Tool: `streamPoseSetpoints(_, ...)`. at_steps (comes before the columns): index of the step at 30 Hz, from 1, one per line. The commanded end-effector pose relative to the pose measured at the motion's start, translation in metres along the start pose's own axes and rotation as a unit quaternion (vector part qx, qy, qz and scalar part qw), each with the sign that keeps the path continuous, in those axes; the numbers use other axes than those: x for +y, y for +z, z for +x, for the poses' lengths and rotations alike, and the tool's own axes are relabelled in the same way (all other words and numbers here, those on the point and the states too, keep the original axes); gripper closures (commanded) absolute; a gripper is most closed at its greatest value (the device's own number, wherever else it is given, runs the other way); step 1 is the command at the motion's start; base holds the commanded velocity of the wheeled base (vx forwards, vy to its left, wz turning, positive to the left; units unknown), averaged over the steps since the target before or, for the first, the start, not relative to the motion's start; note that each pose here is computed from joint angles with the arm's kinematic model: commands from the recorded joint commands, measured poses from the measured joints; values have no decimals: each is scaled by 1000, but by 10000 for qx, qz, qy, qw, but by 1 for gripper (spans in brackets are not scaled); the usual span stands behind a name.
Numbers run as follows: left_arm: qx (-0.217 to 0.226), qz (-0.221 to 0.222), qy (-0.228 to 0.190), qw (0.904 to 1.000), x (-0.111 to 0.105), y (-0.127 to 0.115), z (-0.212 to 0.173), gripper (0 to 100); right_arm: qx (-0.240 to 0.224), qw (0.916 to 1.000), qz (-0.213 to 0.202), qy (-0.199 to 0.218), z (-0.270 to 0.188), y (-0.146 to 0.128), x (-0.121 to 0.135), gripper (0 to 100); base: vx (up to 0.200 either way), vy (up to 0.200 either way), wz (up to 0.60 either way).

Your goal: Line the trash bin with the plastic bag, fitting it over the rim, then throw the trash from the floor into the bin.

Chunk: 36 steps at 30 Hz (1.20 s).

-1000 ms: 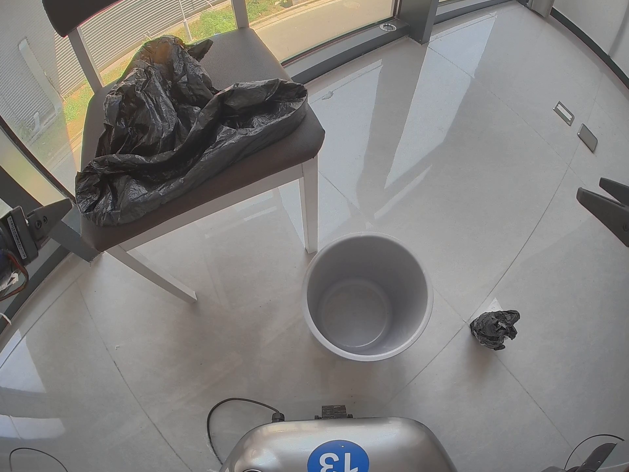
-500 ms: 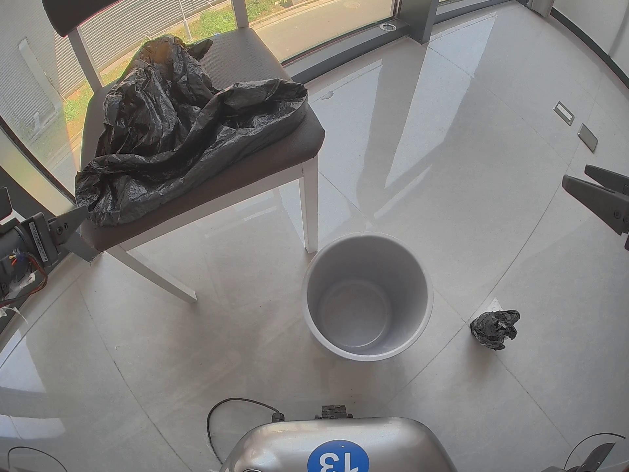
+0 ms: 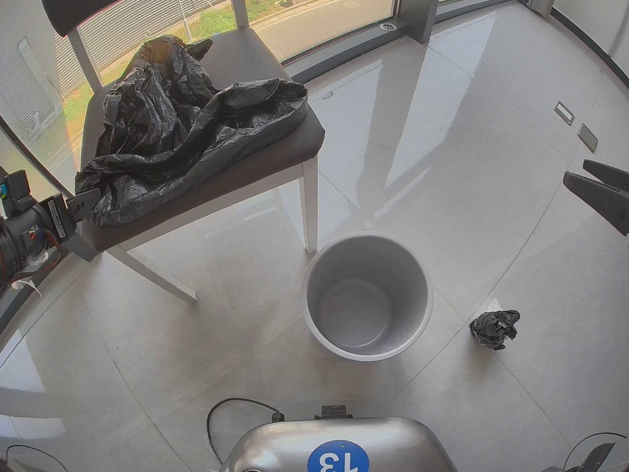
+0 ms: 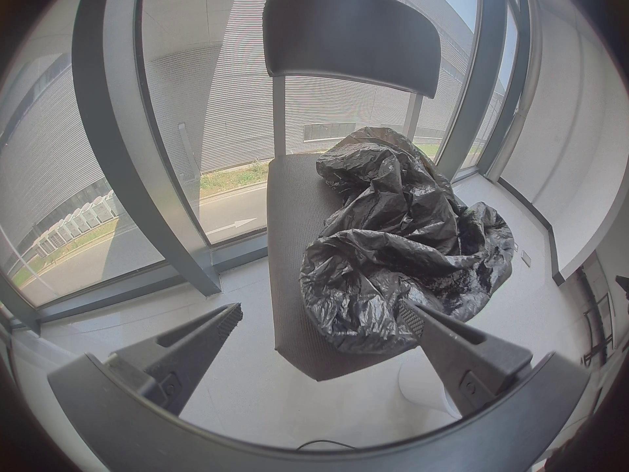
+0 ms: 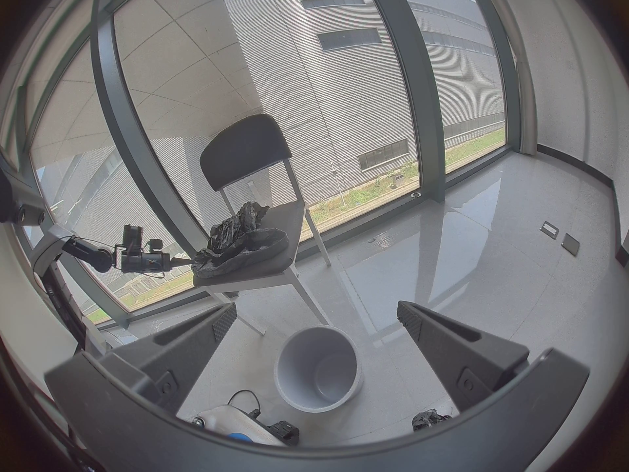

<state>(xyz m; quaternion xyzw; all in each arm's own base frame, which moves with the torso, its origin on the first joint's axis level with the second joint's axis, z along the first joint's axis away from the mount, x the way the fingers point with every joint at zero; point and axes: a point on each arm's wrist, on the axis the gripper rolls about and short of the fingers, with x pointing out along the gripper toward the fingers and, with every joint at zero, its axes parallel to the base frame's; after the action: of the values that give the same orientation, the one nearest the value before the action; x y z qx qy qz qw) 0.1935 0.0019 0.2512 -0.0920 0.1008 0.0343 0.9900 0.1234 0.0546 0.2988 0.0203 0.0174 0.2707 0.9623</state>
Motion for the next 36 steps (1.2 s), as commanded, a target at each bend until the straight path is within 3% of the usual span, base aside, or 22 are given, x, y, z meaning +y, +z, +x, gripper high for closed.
streamPoseSetpoints(1,112,4,51,9999,-1,-1,12,0,-35,10000,-8,33,-3,0,1,0,0,0,0)
streamPoseSetpoints(36,166,-9,126,9998,-9,9,70,0,-148,9999,-26,46,-14,1,3,0,0,0,0)
